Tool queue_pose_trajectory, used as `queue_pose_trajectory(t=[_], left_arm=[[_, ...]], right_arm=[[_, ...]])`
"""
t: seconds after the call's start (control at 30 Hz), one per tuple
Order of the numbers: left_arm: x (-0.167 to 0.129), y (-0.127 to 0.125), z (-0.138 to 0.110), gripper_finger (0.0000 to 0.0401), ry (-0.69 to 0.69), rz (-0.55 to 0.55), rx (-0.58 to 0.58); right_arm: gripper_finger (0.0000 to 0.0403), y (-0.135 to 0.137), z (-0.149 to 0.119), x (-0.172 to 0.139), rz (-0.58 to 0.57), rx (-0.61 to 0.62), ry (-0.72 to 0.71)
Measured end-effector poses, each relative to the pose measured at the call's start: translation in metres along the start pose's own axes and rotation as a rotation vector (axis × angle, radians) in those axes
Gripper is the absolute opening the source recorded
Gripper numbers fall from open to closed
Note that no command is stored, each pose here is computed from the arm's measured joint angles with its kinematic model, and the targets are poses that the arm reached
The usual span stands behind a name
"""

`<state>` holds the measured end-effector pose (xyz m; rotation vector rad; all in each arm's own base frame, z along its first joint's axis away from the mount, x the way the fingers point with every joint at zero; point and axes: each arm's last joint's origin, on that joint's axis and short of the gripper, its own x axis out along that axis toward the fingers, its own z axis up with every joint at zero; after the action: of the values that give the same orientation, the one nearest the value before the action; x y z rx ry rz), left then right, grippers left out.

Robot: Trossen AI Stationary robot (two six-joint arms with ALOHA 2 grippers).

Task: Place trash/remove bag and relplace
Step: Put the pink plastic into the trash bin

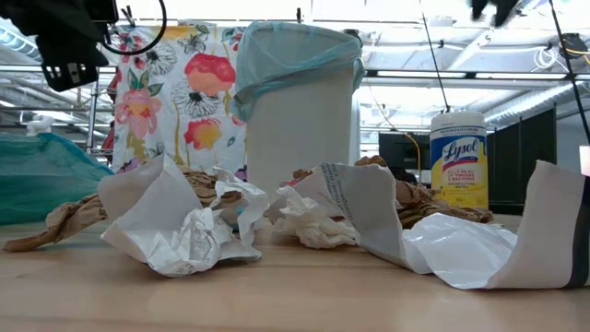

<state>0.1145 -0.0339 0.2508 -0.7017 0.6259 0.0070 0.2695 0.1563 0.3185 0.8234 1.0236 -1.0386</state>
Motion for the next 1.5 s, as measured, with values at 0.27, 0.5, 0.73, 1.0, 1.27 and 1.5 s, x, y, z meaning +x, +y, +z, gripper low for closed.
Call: queue_pose_trajectory(t=[0.27, 0.5, 0.73, 1.0, 1.27, 1.5], left_arm=[[0.0, -0.001, -0.001, 0.0123, 0.021, -0.018, 0.008], [0.0, -0.001, -0.001, 0.0123, 0.022, -0.02, 0.0], [0.0, -0.001, -0.001, 0.0123, 0.033, -0.031, -0.003], [0.0, -0.001, -0.001, 0.0123, 0.033, -0.031, -0.002], [0.0, -0.001, -0.001, 0.0123, 0.032, -0.031, -0.001], [0.0, -0.001, -0.001, 0.0123, 0.032, -0.03, 0.004]], right_arm=[[0.0118, -0.013, -0.037, 0.049, 0.088, 0.096, 0.092], [0.0118, -0.015, -0.057, 0.101, 0.175, 0.134, 0.209], [0.0118, -0.023, -0.068, 0.128, 0.199, 0.215, 0.313], [0.0117, -0.032, -0.074, 0.146, 0.133, 0.196, 0.36], [0.0019, -0.033, -0.081, 0.163, 0.092, 0.163, 0.364], [0.0002, -0.04, -0.074, 0.146, 0.081, 0.163, 0.375]])
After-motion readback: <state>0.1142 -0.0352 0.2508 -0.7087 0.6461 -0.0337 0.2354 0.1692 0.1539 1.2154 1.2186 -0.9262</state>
